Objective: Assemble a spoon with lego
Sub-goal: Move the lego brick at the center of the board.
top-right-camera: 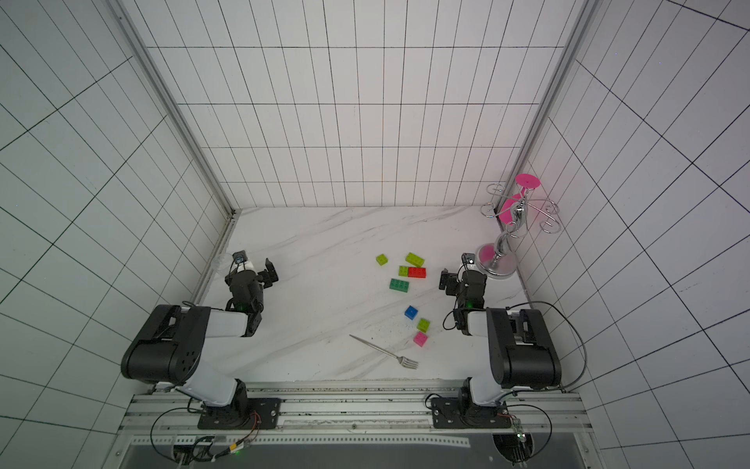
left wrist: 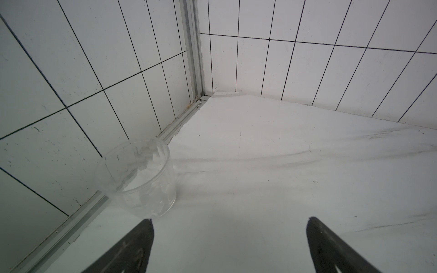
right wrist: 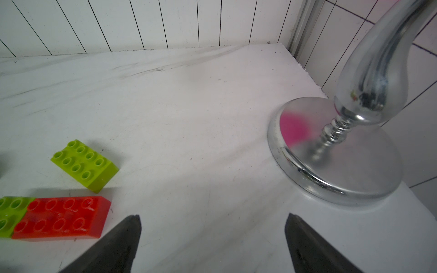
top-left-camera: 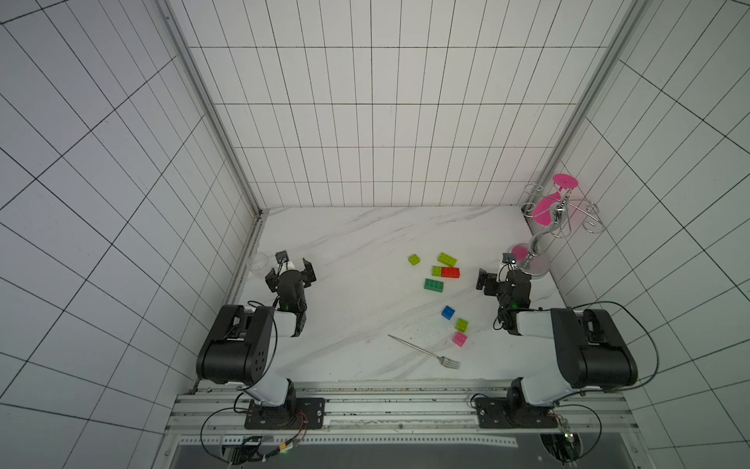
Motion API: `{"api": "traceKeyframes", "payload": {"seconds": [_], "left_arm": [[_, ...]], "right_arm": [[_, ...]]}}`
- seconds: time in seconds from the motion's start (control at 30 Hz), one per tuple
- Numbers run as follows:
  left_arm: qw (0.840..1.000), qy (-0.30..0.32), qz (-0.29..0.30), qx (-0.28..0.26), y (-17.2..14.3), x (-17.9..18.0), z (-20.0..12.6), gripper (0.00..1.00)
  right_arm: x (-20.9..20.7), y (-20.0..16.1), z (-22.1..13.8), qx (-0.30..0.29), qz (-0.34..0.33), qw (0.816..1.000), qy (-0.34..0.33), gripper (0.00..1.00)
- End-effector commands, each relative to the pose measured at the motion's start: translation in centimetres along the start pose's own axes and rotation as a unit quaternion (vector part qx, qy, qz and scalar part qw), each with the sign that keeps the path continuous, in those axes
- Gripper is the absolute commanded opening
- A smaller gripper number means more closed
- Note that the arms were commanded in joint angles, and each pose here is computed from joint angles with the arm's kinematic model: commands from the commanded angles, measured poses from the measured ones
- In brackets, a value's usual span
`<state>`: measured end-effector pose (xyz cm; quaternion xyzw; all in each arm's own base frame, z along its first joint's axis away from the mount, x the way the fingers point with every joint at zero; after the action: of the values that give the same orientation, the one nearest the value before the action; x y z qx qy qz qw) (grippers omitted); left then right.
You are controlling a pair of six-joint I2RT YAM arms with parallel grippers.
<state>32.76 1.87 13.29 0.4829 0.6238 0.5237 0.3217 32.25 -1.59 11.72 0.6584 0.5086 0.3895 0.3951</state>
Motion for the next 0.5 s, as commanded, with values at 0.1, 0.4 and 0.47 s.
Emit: {"api": "traceKeyframes", "payload": {"seconds": [0.1,0.4,0.47], "left_arm": [[1.0,0.003,-0.003,-0.006,0.52,-0.06,0.0,0.99],[1.0,0.001,-0.004,-0.004,0.51,0.0,0.15,0.99],[1.0,-0.008,-0.007,-0.001,0.55,0.07,0.33,0.99]], "right_arm": [[0.44,0.68,0.25,-0.009,-0.002,1.0,0.006,0.99],[0.44,0.73,0.29,-0.008,-0.001,1.0,0.007,0.99],[0.37,0.7,0.27,-0.008,0.0,1.0,0.007,0.99]]}}
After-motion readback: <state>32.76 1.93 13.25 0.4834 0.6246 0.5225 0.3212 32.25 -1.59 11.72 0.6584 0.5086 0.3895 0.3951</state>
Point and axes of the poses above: each gripper's point midway between its finger pads, its own z axis out along the fingers, its own x axis along the line the jaws close on, y = z × x, the point moved 8 cm from there along -z, back along the fingers, and after that the axes turned 8 degrees about z, right-handed, at the moved point
